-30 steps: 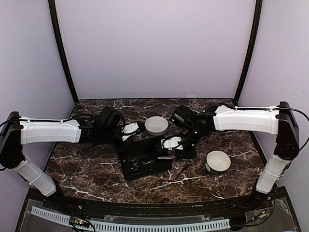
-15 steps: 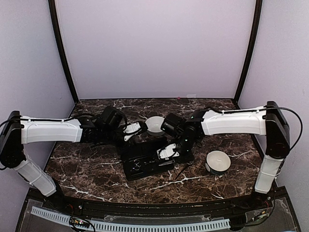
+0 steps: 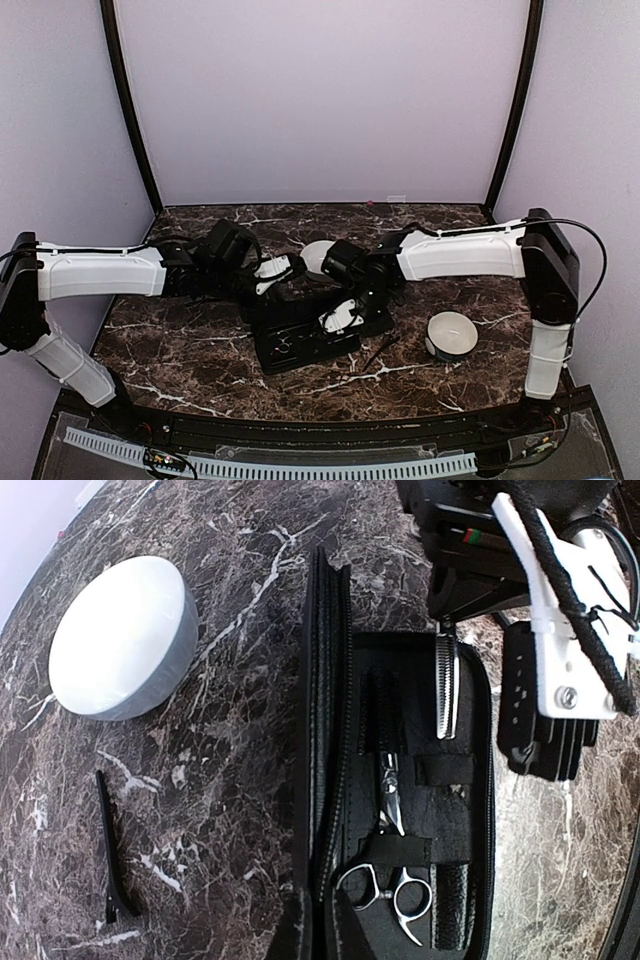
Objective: Sort the hair-cutting tools
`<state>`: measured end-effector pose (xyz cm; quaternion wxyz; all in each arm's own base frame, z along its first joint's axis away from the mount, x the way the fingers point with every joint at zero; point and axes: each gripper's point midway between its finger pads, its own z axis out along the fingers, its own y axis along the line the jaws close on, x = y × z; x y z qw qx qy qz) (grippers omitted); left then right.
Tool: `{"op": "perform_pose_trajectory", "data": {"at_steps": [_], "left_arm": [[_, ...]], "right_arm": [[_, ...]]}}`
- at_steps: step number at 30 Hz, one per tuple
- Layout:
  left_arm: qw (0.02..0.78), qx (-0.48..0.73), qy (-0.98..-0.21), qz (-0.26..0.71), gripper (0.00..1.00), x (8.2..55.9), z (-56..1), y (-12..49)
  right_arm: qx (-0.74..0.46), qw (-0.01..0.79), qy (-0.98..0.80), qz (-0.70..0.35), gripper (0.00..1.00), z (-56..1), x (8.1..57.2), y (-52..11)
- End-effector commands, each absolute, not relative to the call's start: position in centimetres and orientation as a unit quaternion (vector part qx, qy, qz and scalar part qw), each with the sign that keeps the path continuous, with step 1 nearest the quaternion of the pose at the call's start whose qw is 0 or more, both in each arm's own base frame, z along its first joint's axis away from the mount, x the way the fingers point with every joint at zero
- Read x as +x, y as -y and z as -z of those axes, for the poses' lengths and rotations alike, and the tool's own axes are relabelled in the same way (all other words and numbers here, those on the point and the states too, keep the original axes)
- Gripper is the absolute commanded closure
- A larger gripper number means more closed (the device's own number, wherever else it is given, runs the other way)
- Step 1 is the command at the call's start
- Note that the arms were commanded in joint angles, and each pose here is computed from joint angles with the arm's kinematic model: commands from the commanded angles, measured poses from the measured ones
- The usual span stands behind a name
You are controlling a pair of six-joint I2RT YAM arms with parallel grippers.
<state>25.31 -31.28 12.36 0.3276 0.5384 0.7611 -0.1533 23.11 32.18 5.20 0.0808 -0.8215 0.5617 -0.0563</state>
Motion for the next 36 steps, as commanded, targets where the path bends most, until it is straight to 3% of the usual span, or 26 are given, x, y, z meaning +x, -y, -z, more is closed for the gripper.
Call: {"op": "perform_pose_trajectory", "data": {"at_steps": [1,20,36], "left_arm": [[0.318,0.555,-0.744,0.190,1.00,23.6,-13.2,32.4],[0.315,0.541,-0.762,0.163,1.00,24.7,-12.6,31.9],[0.303,0.528,-0.766,0.208,1.00,24.8,-13.0,32.4]], "right_arm": [[-0.827,0.082,-0.553,0.063,1.00,-5.2,24.0,-33.0],[-0.841,0.073,-0.536,-0.009,1.00,-4.2,22.0,-35.7],[-0.848,0.092,-0.522,-0.023,1.00,-2.8,21.4,-38.3]]}}
